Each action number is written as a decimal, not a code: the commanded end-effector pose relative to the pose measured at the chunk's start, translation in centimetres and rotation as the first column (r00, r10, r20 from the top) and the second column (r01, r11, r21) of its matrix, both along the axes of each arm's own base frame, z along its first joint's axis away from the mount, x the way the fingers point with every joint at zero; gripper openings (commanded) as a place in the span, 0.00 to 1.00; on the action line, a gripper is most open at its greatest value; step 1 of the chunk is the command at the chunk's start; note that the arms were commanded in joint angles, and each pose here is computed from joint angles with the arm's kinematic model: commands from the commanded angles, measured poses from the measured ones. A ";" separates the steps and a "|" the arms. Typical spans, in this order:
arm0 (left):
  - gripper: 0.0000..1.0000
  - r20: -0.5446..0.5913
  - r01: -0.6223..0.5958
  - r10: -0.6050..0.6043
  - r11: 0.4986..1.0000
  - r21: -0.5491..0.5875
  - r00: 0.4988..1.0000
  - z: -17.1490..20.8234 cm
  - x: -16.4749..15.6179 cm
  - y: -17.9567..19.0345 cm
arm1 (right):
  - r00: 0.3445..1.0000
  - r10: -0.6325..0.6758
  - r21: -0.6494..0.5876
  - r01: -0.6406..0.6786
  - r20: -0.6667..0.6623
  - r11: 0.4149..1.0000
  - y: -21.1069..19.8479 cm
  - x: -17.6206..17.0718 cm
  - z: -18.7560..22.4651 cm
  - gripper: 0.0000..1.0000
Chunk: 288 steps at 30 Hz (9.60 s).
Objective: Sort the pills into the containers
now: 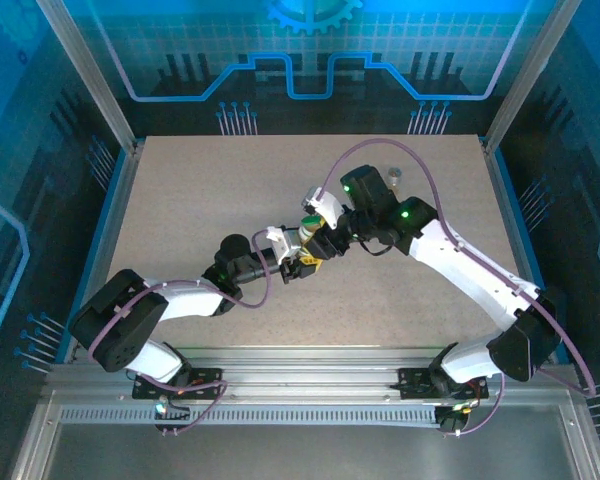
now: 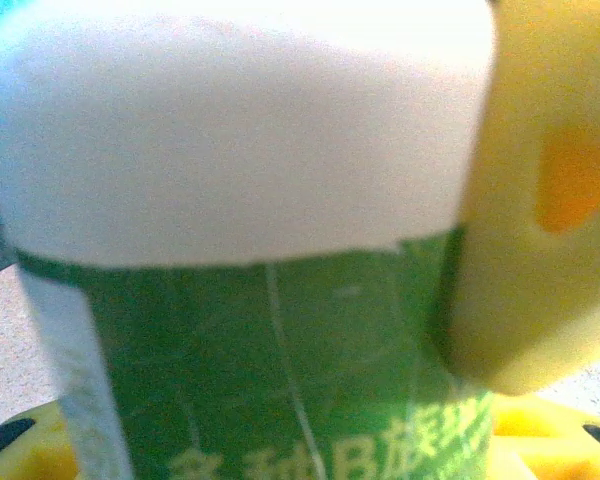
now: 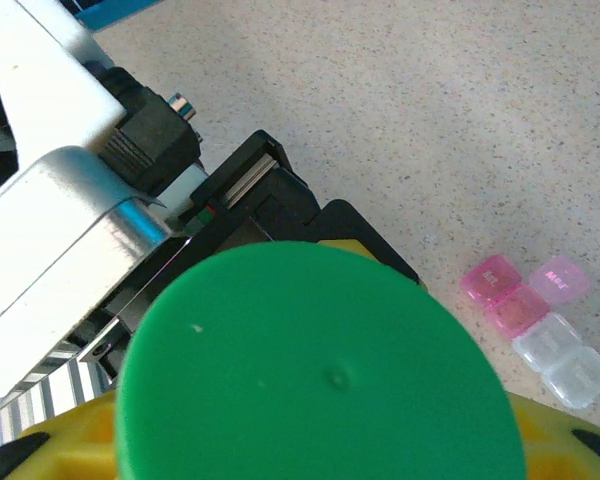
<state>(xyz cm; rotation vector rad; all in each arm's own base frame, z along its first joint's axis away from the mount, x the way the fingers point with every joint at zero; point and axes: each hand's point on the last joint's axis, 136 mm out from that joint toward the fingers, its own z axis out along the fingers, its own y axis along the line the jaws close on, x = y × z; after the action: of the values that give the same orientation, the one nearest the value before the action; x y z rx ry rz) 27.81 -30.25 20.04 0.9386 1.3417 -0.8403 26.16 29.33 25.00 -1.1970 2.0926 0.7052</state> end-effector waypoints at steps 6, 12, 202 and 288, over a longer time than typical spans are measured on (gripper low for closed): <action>0.49 0.184 0.170 -0.158 0.984 -0.050 0.970 3.5 -3.7 -1.1 | 0.995 0.081 0.196 -0.091 0.055 0.976 -0.5 0.0 3.2 0.12; 0.65 0.175 0.219 -0.207 0.974 -0.055 0.963 3.8 -4.4 -1.3 | 0.962 0.219 0.205 -0.250 0.164 0.946 -0.6 -1.5 3.3 0.12; 0.00 -0.458 0.338 0.418 0.330 0.881 0.785 -13.9 8.0 11.1 | 0.713 -0.641 0.554 0.423 0.285 0.717 -14.5 0.8 -0.8 0.99; 0.00 0.060 -0.013 0.186 -0.241 0.970 0.981 -10.6 12.5 12.1 | 0.728 -0.635 0.560 0.423 0.258 0.712 -14.1 1.1 -1.5 1.00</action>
<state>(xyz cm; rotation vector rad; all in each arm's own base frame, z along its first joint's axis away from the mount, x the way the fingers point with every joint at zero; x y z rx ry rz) 39.94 -18.29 8.15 1.9979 2.1825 0.7547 27.16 15.44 22.61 -0.3814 1.6665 0.5296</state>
